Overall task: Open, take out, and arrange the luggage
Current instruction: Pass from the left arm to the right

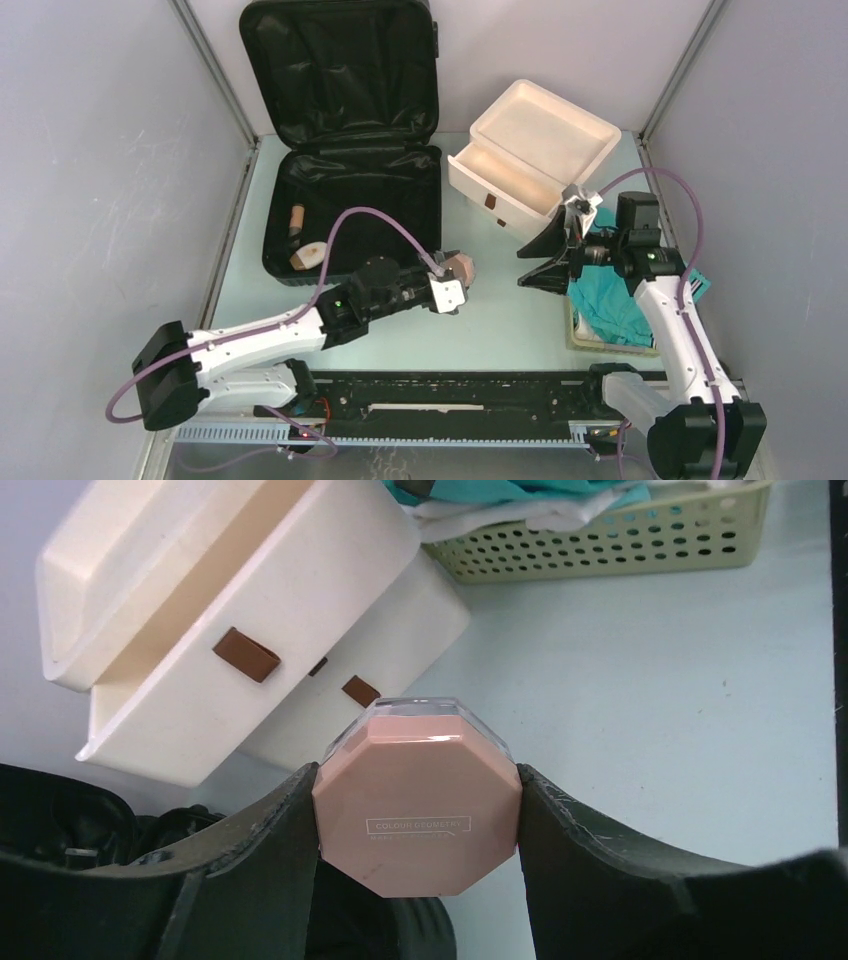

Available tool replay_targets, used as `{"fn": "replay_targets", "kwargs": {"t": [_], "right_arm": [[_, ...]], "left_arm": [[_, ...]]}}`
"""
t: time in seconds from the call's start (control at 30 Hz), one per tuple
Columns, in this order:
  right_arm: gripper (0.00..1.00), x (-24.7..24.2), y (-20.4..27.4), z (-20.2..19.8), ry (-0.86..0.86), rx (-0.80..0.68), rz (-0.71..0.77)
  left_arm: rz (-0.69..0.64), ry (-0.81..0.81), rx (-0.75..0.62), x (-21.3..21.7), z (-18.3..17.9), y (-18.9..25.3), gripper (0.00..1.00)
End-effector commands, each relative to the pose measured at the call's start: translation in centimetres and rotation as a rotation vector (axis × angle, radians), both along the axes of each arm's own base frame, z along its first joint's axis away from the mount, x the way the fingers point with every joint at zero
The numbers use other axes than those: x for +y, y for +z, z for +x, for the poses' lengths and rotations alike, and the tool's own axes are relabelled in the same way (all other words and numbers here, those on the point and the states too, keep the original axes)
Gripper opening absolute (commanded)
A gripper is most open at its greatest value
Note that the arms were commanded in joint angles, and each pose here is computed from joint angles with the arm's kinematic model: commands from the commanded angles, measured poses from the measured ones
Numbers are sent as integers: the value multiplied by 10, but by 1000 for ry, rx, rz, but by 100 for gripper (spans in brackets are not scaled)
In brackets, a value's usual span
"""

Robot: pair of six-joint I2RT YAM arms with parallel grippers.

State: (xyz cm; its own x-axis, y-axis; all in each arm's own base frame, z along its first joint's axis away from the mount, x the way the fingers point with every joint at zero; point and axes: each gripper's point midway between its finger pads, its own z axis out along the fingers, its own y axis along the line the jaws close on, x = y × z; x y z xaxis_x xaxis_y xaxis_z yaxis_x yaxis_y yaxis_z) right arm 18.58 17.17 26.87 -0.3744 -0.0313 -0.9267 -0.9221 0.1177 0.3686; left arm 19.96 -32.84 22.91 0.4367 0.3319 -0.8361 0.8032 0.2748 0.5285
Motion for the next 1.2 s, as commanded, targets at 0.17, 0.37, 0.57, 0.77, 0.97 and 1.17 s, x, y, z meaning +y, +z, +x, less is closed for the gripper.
{"fn": "replay_targets", "kwargs": {"t": [0.17,0.37,0.57,0.77,0.97,1.17], "right_arm": [[94,15,2,1,21,80,-22],[93,26,-10,8,-3,152,-69],[92,35,-23,18,-58,207,-124],[89,40,-26,15,-41,219,-130],[83,42,-30,17,-52,234,-134],[72,44,-35,16,-54,255,-148]], "left_arm": [[-90,48,-73,-27,9,41,0],[-89,55,-72,-35,6,43,0],[-110,38,-37,-46,0,47,0],[-103,13,-15,-64,-6,43,0],[-108,2,4,-73,-8,44,0],[-89,19,16,-75,-7,40,0]]}}
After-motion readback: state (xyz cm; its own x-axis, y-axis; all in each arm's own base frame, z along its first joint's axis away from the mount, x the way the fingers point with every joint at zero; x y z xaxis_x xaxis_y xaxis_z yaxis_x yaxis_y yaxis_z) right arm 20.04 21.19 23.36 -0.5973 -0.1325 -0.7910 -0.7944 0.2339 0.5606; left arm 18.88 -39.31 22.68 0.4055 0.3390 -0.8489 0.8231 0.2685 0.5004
